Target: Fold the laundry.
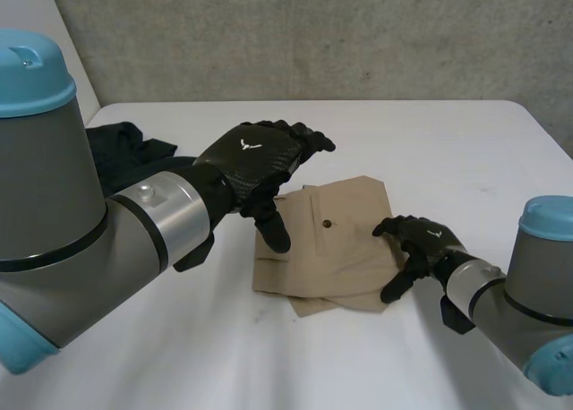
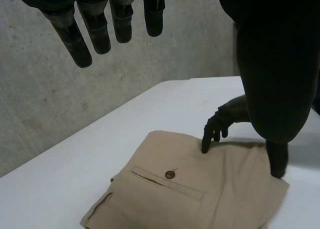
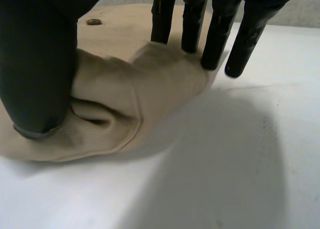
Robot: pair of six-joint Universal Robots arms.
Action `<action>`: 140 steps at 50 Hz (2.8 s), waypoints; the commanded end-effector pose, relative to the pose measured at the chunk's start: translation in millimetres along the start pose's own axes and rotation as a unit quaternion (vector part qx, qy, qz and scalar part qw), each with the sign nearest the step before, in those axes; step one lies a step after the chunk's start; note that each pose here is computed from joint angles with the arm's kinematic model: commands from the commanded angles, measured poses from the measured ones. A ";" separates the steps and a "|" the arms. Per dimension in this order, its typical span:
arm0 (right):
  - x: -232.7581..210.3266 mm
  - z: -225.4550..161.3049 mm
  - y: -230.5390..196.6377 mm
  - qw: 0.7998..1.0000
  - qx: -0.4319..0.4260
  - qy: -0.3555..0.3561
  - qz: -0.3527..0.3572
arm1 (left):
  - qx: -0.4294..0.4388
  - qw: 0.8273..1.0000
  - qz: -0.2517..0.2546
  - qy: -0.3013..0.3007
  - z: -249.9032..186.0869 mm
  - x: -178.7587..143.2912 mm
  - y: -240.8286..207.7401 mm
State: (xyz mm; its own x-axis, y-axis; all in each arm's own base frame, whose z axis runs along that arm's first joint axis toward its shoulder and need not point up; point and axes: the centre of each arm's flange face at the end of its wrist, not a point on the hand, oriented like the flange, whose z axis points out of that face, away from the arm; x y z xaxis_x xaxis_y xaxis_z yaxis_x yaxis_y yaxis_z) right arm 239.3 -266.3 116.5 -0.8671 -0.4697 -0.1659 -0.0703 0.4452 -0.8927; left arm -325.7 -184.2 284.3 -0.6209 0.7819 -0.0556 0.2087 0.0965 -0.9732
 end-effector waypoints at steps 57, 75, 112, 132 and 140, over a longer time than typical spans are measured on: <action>270.6 120.4 -133.6 0.931 0.159 0.313 -0.097 | -0.008 1.000 -0.013 -0.023 4.2 -17.9 5.5; 334.4 94.8 -117.8 0.921 0.130 0.356 -0.095 | -0.015 1.000 -0.015 -0.023 7.2 -18.4 9.8; -27.7 -28.8 -170.3 0.917 0.242 0.065 -0.310 | 0.051 0.946 0.155 -0.280 34.1 -195.1 31.1; -86.2 -61.4 -51.2 0.918 0.140 -0.075 -0.363 | -0.110 0.910 0.228 -0.327 59.5 -323.8 171.6; -61.9 -53.4 -67.2 0.922 0.145 -0.032 -0.357 | -0.058 0.926 0.232 -0.293 75.8 -260.9 126.1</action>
State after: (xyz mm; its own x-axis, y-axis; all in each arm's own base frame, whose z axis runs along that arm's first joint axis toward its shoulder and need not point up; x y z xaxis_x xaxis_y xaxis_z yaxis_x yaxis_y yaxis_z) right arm 284.6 -205.7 202.2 -0.5706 -0.6649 0.4819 -0.4615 -0.2257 -0.8579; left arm -149.8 -451.6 125.7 -0.7293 0.2617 -0.6322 0.6561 0.0051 -0.7547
